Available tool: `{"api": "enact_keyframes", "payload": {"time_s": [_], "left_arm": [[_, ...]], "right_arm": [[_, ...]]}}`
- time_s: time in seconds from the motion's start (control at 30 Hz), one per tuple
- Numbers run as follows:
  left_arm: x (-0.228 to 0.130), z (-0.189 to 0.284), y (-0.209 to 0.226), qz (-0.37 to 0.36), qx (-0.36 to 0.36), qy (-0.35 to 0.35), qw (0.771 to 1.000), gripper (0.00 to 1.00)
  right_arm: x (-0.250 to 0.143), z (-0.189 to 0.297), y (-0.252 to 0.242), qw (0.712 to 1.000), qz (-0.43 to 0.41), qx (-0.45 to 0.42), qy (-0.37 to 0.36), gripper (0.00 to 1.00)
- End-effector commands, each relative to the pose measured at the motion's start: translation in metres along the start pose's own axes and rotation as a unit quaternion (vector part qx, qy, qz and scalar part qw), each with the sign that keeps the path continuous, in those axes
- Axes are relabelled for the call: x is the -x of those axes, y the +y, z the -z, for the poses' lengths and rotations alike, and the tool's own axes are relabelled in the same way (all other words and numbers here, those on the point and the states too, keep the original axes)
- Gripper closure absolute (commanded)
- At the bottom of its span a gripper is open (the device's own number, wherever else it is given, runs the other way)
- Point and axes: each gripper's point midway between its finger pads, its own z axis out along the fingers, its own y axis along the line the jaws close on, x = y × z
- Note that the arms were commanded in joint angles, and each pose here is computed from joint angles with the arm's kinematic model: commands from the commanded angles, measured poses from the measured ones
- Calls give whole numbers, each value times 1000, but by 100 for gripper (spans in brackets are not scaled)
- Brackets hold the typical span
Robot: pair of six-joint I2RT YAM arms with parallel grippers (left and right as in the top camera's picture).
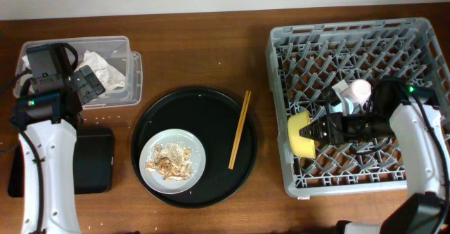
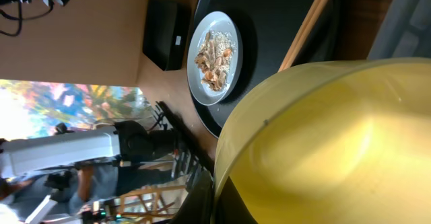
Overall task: Sort waste into correct bins and load items into the dishwasher rack
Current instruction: 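Lift the yellow bowl and carry it over the rack, then lower the yellow bowl into the front of the rack and release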
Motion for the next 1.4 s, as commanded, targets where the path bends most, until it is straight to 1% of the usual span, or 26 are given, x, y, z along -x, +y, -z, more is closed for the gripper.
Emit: {"api": "enact_keyframes", "payload": {"time_s": [0.0,0.23,0.37,0.43,0.63,0.8,1.0,1.2,1.27,1.37], "left_arm": [[3,0,4,1,6,-3,1000,1],[3,0,4,1,6,-3,1000,1],[3,0,4,1,6,-3,1000,1],[3,0,4,1,6,-3,1000,1],[3,0,4,1,6,-3,1000,1],[3,0,4,1,6,-3,1000,1],[3,0,4,1,6,-3,1000,1],[3,0,4,1,6,-3,1000,1],[3,0,4,1,6,-3,1000,1],[3,0,4,1,6,-3,1000,1]], "right_arm": [[6,1,-11,999,-28,23,-11,96],[13,-4,-19,995,-72,65,-21,96],[24,2,7,982,-115,137,-55,96],[26,4,13,978,-130,152,-61,96],[17,1,7,982,-131,130,-39,96],[13,-2,-5,988,-113,102,-28,96],[13,-7,-19,988,-119,99,-23,96],[8,6,-41,983,-168,74,-27,96],[7,15,-46,980,-181,69,-38,94],[4,20,-52,980,-188,58,-39,87]]}}
